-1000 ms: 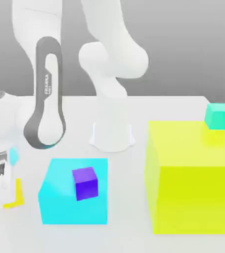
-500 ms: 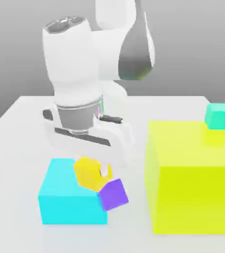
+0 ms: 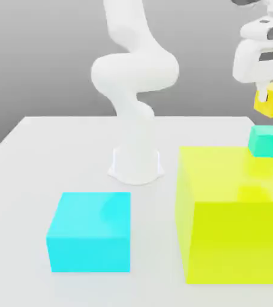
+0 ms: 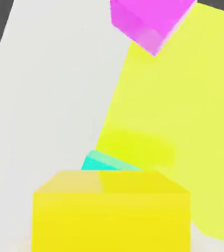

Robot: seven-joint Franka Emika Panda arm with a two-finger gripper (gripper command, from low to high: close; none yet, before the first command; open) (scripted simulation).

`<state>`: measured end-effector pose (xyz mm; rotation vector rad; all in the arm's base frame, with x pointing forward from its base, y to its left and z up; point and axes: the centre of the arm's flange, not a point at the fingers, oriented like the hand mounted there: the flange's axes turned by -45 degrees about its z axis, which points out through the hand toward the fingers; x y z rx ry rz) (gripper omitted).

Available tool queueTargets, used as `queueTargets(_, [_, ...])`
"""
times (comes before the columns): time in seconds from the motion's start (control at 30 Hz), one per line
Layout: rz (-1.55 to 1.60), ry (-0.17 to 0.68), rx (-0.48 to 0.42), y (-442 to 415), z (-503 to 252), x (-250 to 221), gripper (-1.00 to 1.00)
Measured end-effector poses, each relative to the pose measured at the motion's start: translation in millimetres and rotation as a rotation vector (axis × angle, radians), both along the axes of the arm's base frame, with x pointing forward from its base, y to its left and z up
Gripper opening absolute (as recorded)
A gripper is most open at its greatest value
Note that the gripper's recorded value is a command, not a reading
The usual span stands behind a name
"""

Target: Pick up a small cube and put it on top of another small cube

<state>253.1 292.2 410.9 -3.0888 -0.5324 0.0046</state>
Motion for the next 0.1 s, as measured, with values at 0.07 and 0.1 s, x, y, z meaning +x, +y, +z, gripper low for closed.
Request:
queueTargets(0.07, [0.000, 0.000, 0.000, 0.0, 0.0, 0.0, 1.00])
queueTargets(0.1, [0.000, 0.000, 0.000, 0.0, 0.0, 0.0, 1.00])
